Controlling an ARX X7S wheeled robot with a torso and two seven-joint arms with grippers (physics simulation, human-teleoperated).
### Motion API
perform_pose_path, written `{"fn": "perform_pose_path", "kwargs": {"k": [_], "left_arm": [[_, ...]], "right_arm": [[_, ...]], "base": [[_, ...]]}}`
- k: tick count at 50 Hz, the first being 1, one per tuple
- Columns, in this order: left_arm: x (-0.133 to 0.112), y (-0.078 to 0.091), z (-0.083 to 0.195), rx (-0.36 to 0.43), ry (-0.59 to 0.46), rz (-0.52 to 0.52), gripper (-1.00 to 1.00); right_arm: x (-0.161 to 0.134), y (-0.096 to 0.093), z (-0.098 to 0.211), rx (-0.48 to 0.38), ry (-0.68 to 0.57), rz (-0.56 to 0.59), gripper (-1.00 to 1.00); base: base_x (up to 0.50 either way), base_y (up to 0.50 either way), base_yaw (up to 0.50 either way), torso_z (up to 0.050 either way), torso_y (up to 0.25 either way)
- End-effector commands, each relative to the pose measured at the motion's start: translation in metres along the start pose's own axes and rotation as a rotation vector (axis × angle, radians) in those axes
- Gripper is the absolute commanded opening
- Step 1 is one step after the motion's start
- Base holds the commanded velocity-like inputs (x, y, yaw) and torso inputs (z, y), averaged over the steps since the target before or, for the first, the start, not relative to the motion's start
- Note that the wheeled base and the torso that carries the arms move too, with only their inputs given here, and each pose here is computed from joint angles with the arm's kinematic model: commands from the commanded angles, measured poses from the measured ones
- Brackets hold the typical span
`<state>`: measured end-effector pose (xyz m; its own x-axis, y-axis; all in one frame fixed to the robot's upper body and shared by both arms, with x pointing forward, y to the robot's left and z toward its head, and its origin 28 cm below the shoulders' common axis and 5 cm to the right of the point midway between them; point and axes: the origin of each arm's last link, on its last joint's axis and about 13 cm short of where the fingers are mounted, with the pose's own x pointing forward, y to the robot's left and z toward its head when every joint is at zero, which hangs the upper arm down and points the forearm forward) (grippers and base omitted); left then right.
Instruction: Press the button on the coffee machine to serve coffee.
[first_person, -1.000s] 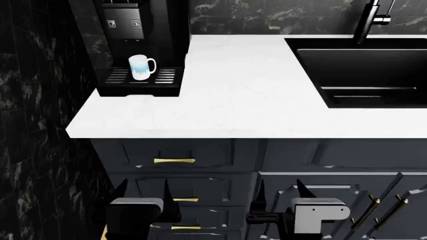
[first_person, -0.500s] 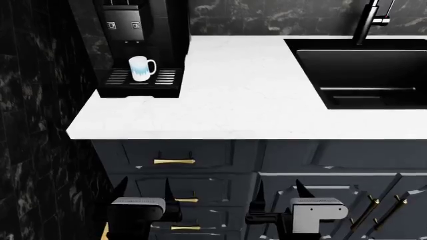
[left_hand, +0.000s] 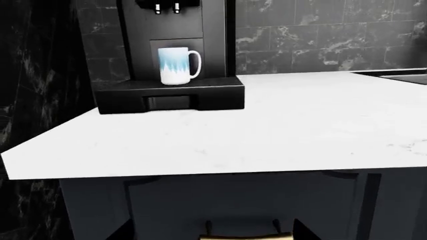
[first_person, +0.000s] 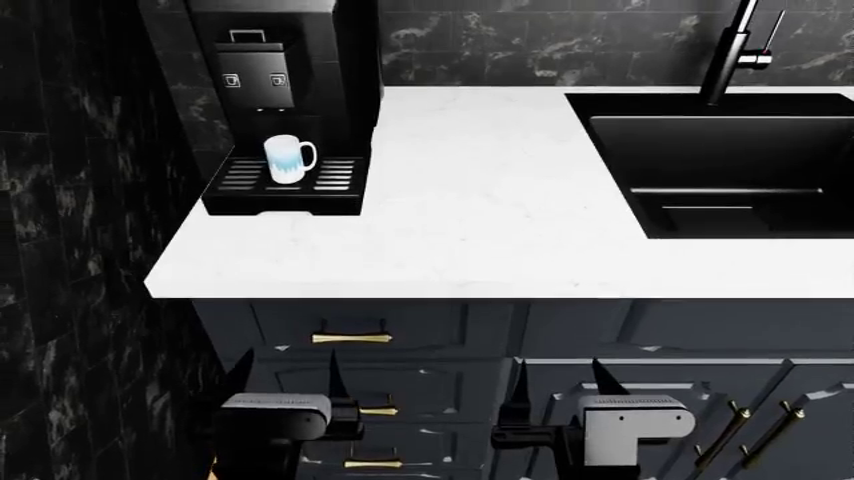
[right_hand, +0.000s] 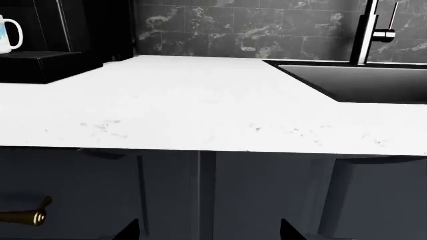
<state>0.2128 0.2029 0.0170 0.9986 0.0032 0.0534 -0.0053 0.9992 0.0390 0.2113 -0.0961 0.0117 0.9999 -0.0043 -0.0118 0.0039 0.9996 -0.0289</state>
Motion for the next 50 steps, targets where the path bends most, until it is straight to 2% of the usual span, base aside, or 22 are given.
{"fn": "perform_pose_path", "kwargs": {"k": [1, 11, 18, 19, 20, 21, 22, 24, 29, 34, 37, 42, 44, 50], "left_arm": [[0.0, 0.001, 0.0, 0.002, -0.003, 0.001, 1.0], [-0.001, 0.003, 0.0, -0.011, 0.002, 0.006, 1.0], [-0.002, 0.002, 0.001, -0.015, -0.002, 0.006, 1.0], [-0.001, 0.003, 0.004, -0.04, 0.006, 0.025, 1.0], [0.001, 0.003, 0.006, -0.034, 0.012, 0.023, 1.0], [0.003, 0.003, 0.009, -0.032, 0.019, 0.023, 1.0], [0.006, 0.003, 0.018, -0.068, 0.009, 0.034, 1.0], [0.009, 0.002, 0.037, -0.059, -0.007, 0.015, 1.0], [0.016, 0.003, 0.074, -0.044, -0.049, -0.021, 1.0], [0.02, 0.004, 0.084, -0.038, -0.034, -0.048, 1.0], [0.021, 0.007, 0.103, -0.005, -0.065, -0.054, 1.0], [0.022, 0.014, 0.126, 0.005, -0.092, -0.058, 1.0], [0.023, 0.015, 0.13, 0.019, -0.09, -0.045, 1.0], [0.026, 0.016, 0.139, 0.028, -0.086, -0.055, 1.0]], "right_arm": [[0.0, 0.0, 0.0, -0.002, 0.0, 0.0, 1.0], [0.0, 0.0, 0.0, -0.003, 0.002, 0.002, 1.0], [0.001, 0.001, 0.002, 0.011, -0.001, 0.004, 1.0], [0.001, 0.0, 0.004, 0.021, 0.006, 0.0, 1.0], [0.002, -0.001, 0.008, -0.005, 0.005, -0.011, 1.0], [0.004, -0.002, 0.012, -0.002, 0.0, -0.015, 1.0], [0.005, -0.003, 0.019, -0.01, -0.011, -0.02, 1.0], [0.009, -0.005, 0.033, -0.051, -0.025, -0.025, 1.0], [0.016, -0.009, 0.063, -0.037, -0.045, -0.011, 1.0], [0.014, -0.014, 0.083, -0.07, -0.065, -0.019, 1.0], [0.013, -0.02, 0.101, -0.088, -0.083, -0.022, 1.0], [0.014, -0.023, 0.12, -0.103, -0.114, -0.013, 1.0], [0.014, -0.024, 0.124, -0.069, -0.125, 0.001, 1.0], [0.017, -0.027, 0.125, -0.079, -0.105, 0.001, 1.0]], "base": [[0.0, 0.0, 0.0, 0.05, 0.0], [0.0, 0.0, 0.0, 0.049, 0.0], [0.0, 0.0, 0.0, 0.002, 0.0], [0.0, 0.0, 0.0, 0.0, 0.0], [0.0, 0.0, 0.0, 0.0, 0.0], [0.0, 0.0, 0.0, 0.0, 0.0], [0.0, 0.0, 0.0, 0.0, 0.0], [0.0, 0.0, 0.0, 0.0, 0.0], [0.0, 0.0, 0.0, 0.0, 0.0], [0.0, 0.0, 0.0, 0.0, 0.0], [0.0, 0.0, 0.0, 0.0, 0.0], [0.0, 0.0, 0.0, 0.0, 0.0], [0.0, 0.0, 0.0, 0.0, 0.0], [0.0, 0.0, 0.0, 0.0, 0.0]]}}
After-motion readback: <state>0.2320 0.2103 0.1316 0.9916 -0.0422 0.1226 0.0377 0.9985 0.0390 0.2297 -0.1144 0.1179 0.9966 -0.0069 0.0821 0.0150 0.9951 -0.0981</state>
